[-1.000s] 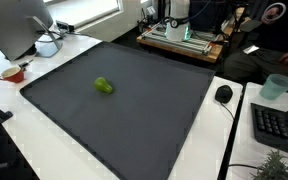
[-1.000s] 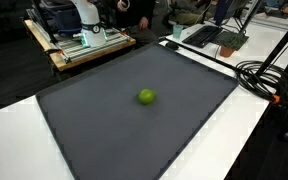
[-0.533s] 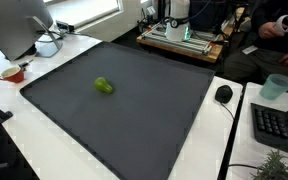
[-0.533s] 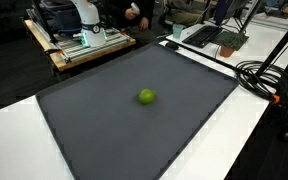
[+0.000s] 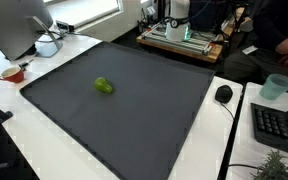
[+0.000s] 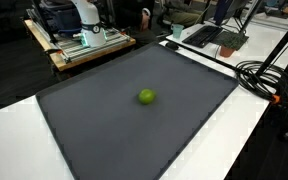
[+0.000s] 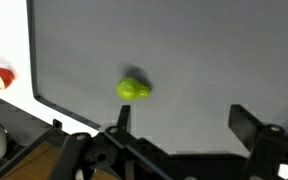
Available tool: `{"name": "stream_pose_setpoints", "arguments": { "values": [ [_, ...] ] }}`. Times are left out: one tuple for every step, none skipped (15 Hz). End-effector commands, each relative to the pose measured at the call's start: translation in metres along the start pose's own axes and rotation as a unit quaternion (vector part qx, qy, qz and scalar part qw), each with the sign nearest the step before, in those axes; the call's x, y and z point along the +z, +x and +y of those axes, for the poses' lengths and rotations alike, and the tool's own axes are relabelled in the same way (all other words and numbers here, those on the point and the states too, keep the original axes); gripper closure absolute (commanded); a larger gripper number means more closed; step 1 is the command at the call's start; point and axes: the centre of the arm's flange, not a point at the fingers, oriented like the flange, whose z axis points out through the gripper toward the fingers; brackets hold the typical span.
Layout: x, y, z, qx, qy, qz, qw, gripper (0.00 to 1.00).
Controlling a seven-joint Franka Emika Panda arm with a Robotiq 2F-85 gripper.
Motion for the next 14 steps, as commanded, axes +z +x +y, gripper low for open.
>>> {"name": "stream_pose_setpoints", "arguments": {
  "values": [
    [0.009, 0.052, -0.017, -0.099, -0.009, -0.013, 0.9950, 0.00],
    [0.011, 0.064, -0.022, -0.125, -0.007, -0.018, 0.9919, 0.00],
    [0.014, 0.074, -0.026, -0.151, -0.006, -0.021, 0.9883, 0.00],
    [0.021, 0.086, -0.027, -0.176, -0.004, -0.026, 0.9840, 0.00],
    [0.028, 0.096, -0.026, -0.201, -0.004, -0.029, 0.9791, 0.00],
    [0.034, 0.104, -0.022, -0.227, -0.006, -0.028, 0.9736, 0.00],
    [0.025, 0.073, -0.033, -0.179, -0.002, -0.019, 0.9836, 0.00],
    [0.031, 0.079, -0.032, -0.184, 0.002, -0.023, 0.9827, 0.00],
    [0.035, 0.080, -0.032, -0.182, 0.004, -0.026, 0.9829, 0.00],
    [0.035, 0.079, -0.032, -0.182, 0.004, -0.026, 0.9829, 0.00],
    [0.032, 0.079, -0.032, -0.182, 0.003, -0.024, 0.9830, 0.00],
    [0.030, 0.079, -0.032, -0.182, 0.002, -0.022, 0.9831, 0.00],
    [0.036, 0.085, -0.037, -0.212, -0.018, -0.035, 0.9765, 0.00],
    [0.048, 0.093, -0.046, -0.249, -0.023, -0.062, 0.9661, 0.00]
  ]
}}
